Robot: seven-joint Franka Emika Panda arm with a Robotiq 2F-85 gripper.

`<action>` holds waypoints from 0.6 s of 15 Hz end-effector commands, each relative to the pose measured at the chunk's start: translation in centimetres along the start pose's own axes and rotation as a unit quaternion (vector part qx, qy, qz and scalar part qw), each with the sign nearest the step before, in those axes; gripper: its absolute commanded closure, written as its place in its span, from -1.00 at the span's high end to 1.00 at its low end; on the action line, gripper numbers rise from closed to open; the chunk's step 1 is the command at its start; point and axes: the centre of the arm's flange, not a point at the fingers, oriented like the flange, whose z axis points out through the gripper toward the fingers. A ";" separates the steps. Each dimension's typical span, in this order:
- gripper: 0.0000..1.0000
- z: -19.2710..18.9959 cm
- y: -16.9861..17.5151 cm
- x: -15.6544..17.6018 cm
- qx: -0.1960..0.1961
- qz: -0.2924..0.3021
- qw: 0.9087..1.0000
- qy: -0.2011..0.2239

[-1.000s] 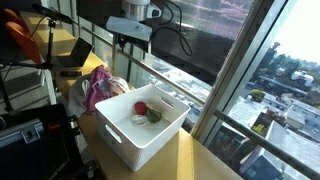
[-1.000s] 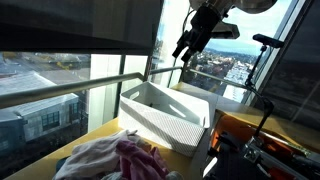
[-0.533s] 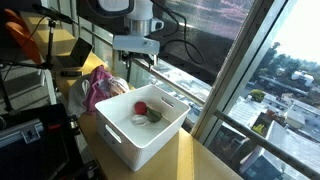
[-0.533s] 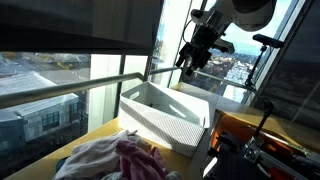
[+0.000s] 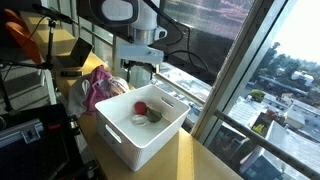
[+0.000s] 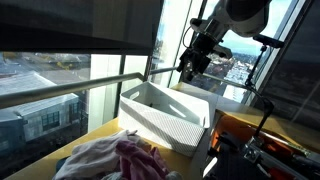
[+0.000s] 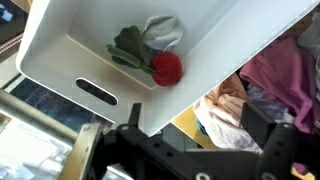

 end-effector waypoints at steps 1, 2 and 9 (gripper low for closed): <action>1.00 2.9 1.3 0.8 -0.002 -0.070 0.998 -0.002; 1.00 3.6 1.0 1.4 -0.007 -0.091 0.996 -0.005; 1.00 9.9 2.0 6.3 -0.033 -0.223 0.973 -0.041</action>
